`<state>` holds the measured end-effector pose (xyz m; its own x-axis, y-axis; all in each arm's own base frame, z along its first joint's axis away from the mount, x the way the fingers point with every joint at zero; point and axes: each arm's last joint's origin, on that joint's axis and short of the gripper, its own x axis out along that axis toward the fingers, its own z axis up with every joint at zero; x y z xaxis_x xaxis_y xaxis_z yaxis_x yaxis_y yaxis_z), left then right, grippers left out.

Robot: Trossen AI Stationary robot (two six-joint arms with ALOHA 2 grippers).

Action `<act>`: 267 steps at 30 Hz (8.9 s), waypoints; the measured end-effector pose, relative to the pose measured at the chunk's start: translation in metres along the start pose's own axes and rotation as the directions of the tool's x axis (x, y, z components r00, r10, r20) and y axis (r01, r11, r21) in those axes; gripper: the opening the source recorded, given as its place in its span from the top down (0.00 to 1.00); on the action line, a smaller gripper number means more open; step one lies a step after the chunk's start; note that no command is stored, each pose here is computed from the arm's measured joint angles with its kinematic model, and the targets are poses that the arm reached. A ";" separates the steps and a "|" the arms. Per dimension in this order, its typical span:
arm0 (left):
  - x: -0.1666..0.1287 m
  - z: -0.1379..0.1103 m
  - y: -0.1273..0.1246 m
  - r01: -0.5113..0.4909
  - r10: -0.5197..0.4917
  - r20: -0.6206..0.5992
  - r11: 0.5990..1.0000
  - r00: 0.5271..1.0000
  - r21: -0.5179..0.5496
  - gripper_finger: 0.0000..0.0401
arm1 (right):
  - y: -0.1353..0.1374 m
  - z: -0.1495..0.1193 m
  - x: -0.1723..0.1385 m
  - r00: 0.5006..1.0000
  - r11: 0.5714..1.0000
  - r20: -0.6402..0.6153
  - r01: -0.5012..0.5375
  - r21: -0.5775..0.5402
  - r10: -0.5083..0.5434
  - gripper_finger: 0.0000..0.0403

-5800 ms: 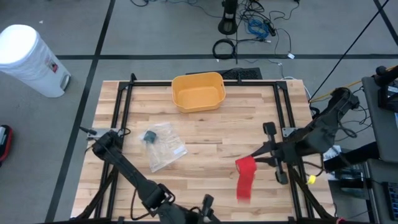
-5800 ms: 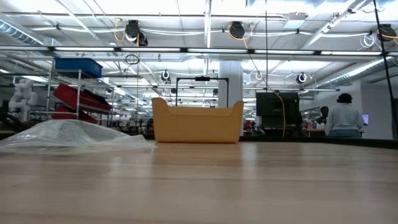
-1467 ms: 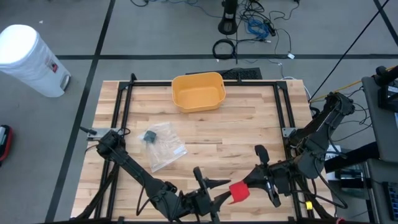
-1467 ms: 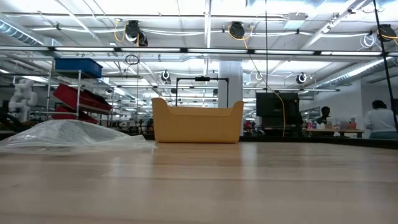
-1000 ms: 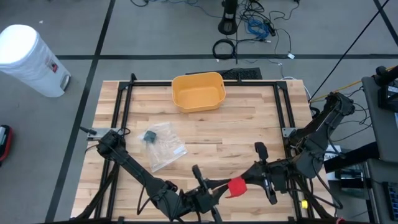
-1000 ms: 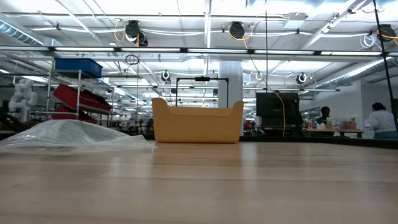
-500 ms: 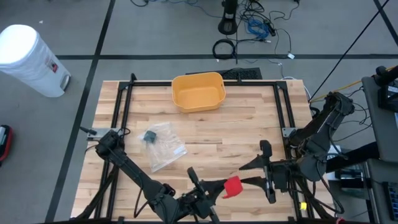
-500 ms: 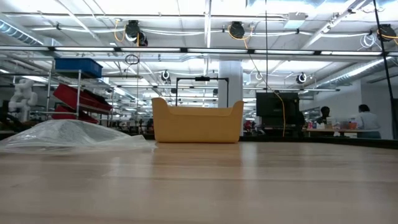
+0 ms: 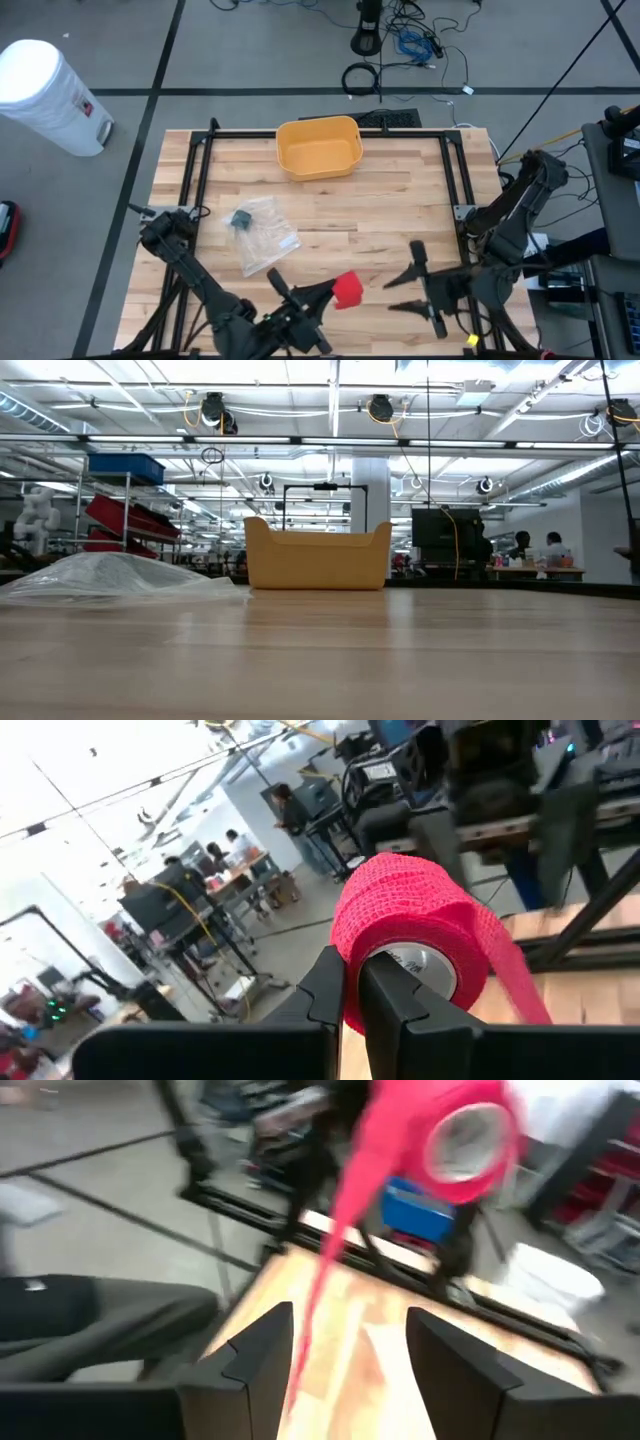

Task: Roll bandage
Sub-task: Roll the red bandage

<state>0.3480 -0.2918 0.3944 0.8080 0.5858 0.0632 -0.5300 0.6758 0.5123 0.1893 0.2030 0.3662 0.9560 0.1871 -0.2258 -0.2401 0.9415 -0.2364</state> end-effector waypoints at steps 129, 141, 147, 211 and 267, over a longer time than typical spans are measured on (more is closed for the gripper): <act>-0.033 -0.001 0.000 0.014 -0.001 -0.055 0.974 0.999 0.224 0.95 | 0.016 0.015 0.082 0.863 0.904 0.312 -0.426 0.028 0.397 1.00; -0.032 0.008 0.007 0.013 -0.008 -0.035 0.991 0.999 0.134 0.95 | 0.011 0.011 0.087 0.910 0.939 0.275 -0.339 0.059 0.312 1.00; -0.030 0.019 0.017 0.041 -0.042 0.031 0.998 0.999 0.048 0.95 | 0.011 0.010 0.089 0.914 0.939 0.269 -0.335 0.074 0.304 1.00; -0.051 0.013 -0.001 0.239 -0.230 0.125 0.969 0.965 -0.059 0.95 | 0.003 -0.003 0.059 0.978 0.977 -0.025 -0.207 -0.043 0.206 0.82; -0.022 0.000 -0.013 0.443 -0.431 0.171 0.896 0.886 -0.035 0.95 | 0.056 0.024 0.021 0.968 0.894 0.206 0.214 -0.394 -0.141 0.53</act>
<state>0.3371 -0.3129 0.3866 0.9883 0.1514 -0.0188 -0.1262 0.8804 0.4571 0.1998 0.2662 0.3712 0.9943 0.1062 0.0092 -0.0765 0.7710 -0.6323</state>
